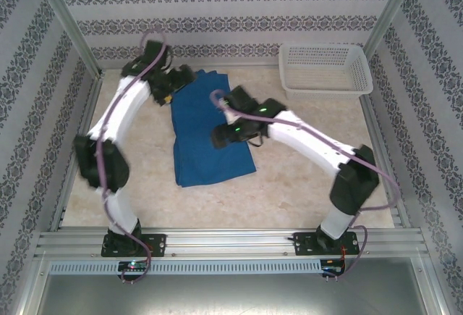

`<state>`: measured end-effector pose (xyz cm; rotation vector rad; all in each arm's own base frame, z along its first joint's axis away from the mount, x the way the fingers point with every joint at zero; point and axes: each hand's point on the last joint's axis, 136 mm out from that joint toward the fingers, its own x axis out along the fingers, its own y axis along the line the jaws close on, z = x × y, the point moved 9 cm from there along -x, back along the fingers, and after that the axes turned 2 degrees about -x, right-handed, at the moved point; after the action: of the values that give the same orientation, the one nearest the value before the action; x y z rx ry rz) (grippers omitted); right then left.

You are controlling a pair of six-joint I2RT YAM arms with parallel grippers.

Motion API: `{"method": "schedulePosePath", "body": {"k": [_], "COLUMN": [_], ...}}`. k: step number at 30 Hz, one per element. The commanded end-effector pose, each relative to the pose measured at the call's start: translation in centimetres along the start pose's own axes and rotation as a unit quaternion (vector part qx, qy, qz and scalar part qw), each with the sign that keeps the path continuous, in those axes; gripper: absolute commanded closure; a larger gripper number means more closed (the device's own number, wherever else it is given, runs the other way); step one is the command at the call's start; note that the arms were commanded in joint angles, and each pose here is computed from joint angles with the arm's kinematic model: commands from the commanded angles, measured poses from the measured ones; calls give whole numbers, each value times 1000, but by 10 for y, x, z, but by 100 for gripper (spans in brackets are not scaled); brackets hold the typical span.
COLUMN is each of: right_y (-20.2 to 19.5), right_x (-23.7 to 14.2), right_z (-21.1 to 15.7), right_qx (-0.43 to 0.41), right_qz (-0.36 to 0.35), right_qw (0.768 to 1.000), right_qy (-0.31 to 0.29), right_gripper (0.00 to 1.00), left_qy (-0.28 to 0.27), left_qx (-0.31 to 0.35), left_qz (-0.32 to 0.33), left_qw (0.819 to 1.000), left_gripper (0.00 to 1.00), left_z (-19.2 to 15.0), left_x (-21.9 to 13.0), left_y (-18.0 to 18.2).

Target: Roll up the long pants

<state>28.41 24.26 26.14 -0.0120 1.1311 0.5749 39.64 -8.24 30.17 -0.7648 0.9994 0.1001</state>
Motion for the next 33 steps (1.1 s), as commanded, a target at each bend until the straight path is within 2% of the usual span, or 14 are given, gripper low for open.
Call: {"method": "schedulePosePath", "body": {"k": [1,4,6,11,14,18,24,29,33], "right_y": [-41,-65,-69,-54,-22,19,36,41,39], "right_x": [-3,-6,-3,15,27,39,38,20,4], "right_z": [-13,-22,-29,-49,-62,-80,-83,-80,-71], "right_qx": [58,69,67,18,-75,-193,-225,-247,-253], "right_qz": [46,18,15,-3,-42,-121,-141,-147,-148], "right_qw": [997,997,998,999,995,972,964,958,956], "right_qy": [8,8,11,27,46,58,34,9,-8], "right_gripper": [14,13,13,15,17,17,17,13,12], "left_qy": [17,8,-1,-6,-10,-9,-5,30,69], "left_qx": [-79,-143,-161,-153,-127,-80,-15,38,55], "left_qz": [37,28,35,59,69,56,45,76,76], "left_qw": [996,989,986,986,989,995,999,996,993], "left_gripper": [0,0,0,0,0,0,0,0,0], "left_z": [-51,-96,-119,-136,-128,-107,-65,-32,-22], "left_x": [7,3,3,-2,-6,-9,15,56,95], "left_y": [55,96,114,128,119,90,37,0,-14]}}
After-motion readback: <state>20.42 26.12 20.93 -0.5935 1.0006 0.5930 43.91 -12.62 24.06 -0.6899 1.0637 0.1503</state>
